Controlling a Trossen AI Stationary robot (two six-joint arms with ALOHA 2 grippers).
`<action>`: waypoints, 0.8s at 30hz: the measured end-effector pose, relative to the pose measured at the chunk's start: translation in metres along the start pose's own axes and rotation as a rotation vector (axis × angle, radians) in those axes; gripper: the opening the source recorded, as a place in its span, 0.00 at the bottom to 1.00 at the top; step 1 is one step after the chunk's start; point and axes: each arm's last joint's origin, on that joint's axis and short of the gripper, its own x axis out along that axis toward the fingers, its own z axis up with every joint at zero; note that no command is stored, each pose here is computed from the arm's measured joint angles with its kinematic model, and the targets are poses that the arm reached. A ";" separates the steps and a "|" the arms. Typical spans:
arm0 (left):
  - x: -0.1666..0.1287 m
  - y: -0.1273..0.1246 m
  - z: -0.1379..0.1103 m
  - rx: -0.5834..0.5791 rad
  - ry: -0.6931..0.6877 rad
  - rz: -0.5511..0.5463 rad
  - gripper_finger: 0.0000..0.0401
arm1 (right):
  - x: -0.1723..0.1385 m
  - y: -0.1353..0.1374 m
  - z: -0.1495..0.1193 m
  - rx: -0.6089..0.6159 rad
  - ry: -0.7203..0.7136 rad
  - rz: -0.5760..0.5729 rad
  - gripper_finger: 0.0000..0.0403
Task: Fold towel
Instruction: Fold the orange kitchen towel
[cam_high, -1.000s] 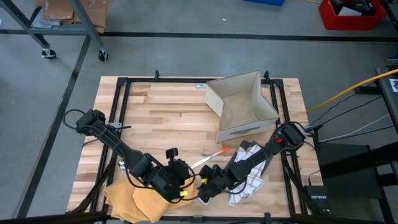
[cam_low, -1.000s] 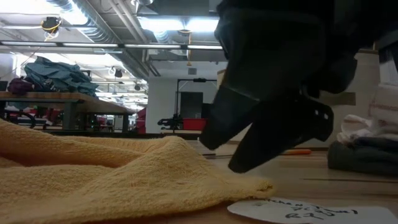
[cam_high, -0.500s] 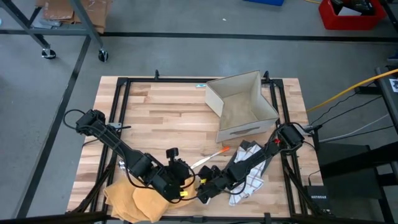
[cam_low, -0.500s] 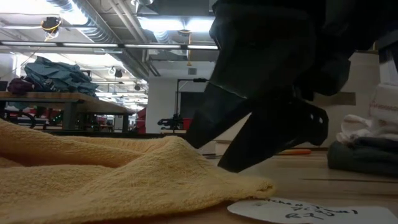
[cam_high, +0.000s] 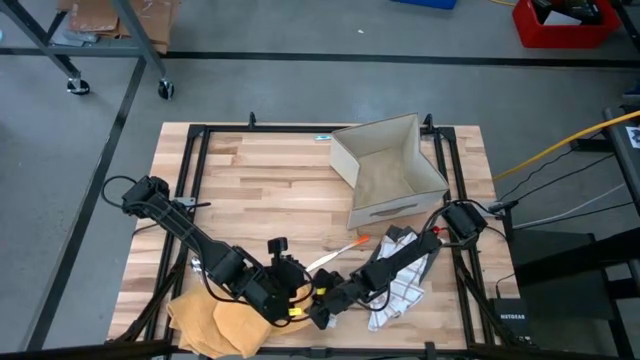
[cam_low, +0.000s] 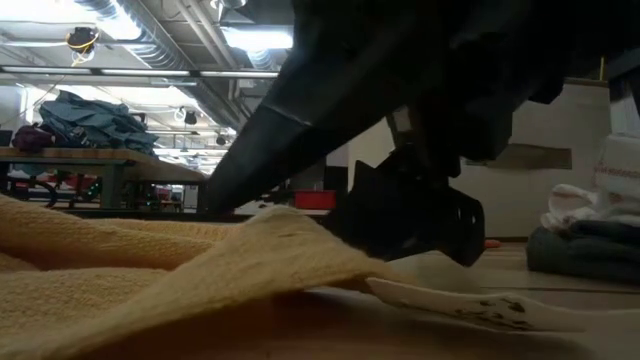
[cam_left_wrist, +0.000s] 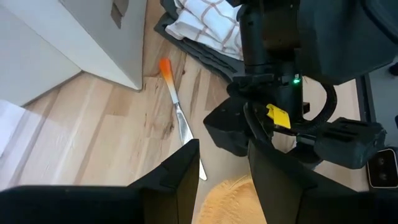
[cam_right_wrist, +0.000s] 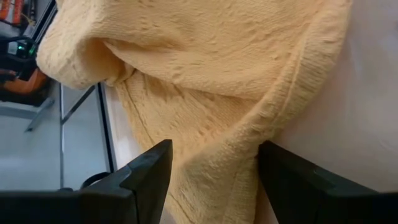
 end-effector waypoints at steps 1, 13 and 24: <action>0.000 0.000 0.000 0.000 0.000 0.000 0.33 | 0.000 0.000 0.000 0.000 0.006 0.004 0.58; 0.000 -0.001 0.000 -0.001 -0.001 -0.002 0.33 | 0.001 -0.003 0.000 -0.048 -0.070 -0.057 0.24; 0.000 -0.001 0.000 0.018 0.000 -0.001 0.33 | -0.018 0.008 0.010 -0.156 -0.122 -0.090 0.08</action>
